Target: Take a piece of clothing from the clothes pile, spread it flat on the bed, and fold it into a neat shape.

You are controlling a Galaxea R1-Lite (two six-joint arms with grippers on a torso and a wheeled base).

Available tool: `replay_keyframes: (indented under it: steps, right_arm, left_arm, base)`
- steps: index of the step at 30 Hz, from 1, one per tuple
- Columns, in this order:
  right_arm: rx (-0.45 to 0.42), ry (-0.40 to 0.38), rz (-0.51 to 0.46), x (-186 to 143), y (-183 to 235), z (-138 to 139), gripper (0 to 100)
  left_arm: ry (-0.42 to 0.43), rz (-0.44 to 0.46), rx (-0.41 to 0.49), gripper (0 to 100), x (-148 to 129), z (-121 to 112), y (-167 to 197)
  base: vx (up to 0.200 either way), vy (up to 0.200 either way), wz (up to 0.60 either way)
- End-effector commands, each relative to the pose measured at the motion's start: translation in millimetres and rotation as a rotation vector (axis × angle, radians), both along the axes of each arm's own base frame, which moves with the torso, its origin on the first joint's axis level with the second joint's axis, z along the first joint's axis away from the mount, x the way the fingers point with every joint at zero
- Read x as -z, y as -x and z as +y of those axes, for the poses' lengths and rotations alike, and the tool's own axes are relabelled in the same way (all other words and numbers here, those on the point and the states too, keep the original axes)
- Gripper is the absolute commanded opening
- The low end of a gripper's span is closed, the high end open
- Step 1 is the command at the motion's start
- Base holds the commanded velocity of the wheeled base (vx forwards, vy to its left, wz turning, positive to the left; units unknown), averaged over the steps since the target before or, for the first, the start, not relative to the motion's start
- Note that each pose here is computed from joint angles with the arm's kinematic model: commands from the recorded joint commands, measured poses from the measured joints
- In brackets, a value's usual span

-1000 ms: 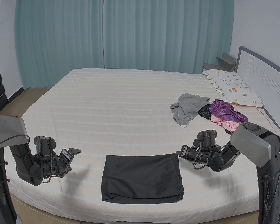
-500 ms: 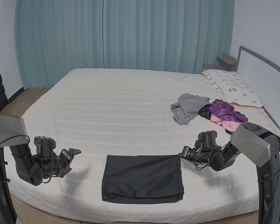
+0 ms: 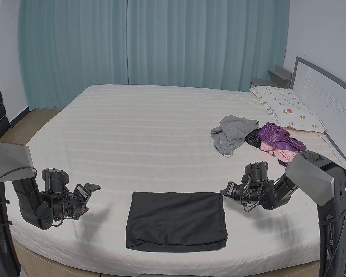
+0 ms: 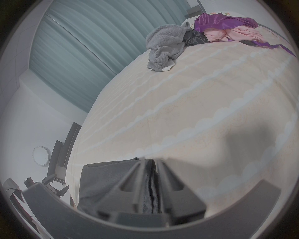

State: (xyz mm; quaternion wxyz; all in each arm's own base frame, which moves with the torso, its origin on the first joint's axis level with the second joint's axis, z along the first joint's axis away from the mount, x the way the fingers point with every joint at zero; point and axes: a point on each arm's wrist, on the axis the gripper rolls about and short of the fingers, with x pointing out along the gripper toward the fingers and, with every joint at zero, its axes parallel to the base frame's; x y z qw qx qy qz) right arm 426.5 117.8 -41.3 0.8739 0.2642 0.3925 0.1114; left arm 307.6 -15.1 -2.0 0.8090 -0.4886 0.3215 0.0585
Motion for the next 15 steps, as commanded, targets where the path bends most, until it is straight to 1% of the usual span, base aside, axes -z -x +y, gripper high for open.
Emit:
replay_keyframes:
  steps: [1, 4, 8, 10, 11, 12, 13, 15]
  right_arm:
    - [-0.003, -0.006, -0.012, -4.5, 0.3, 1.1, 100]
    - [-0.002, -0.042, -0.055, -29.7, 0.4, 1.4, 100]
    - [0.030, -0.097, -0.049, -45.4, 5.4, 4.2, 100]
    - [0.040, -0.106, -0.040, -53.3, 12.5, 0.9, 100]
    - [0.034, -0.105, -0.005, -56.2, 29.3, -4.7, 100]
    - [0.028, -0.104, 0.006, -56.4, 34.7, -6.6, 100]
    - [-0.020, -0.124, 0.050, -57.7, 58.6, -11.7, 100]
    - [-0.077, -0.155, 0.066, -61.1, 81.3, -15.8, 100]
  left_arm:
    - [0.000, 0.000, 0.000, 100, 0.1, -0.1, 0.0]
    - [0.000, 0.000, 0.000, 100, 0.1, -0.1, 0.0]
    - [0.000, 0.000, 0.000, 100, 0.1, -0.1, 0.0]
    - [0.000, 0.000, 0.000, 100, 0.1, -0.1, 0.0]
    - [0.000, 0.002, 0.000, 100, 0.3, 0.0, 0.3]
    - [0.000, 0.002, 0.000, 100, 0.3, 0.0, 0.3]
    - [0.000, 0.000, 0.000, 100, 0.1, -0.1, 0.0]
    - [0.000, -0.001, 0.000, 100, -0.1, -0.1, -0.4]
  base:
    - [0.000, 0.000, 0.00]
    - [0.000, 0.000, 0.00]
    - [0.000, 0.000, 0.00]
    - [0.000, 0.000, 0.00]
    - [0.000, 0.000, 0.00]
    - [0.000, 0.000, 0.00]
    - [0.000, 0.000, 0.00]
    - [0.000, 0.000, 0.00]
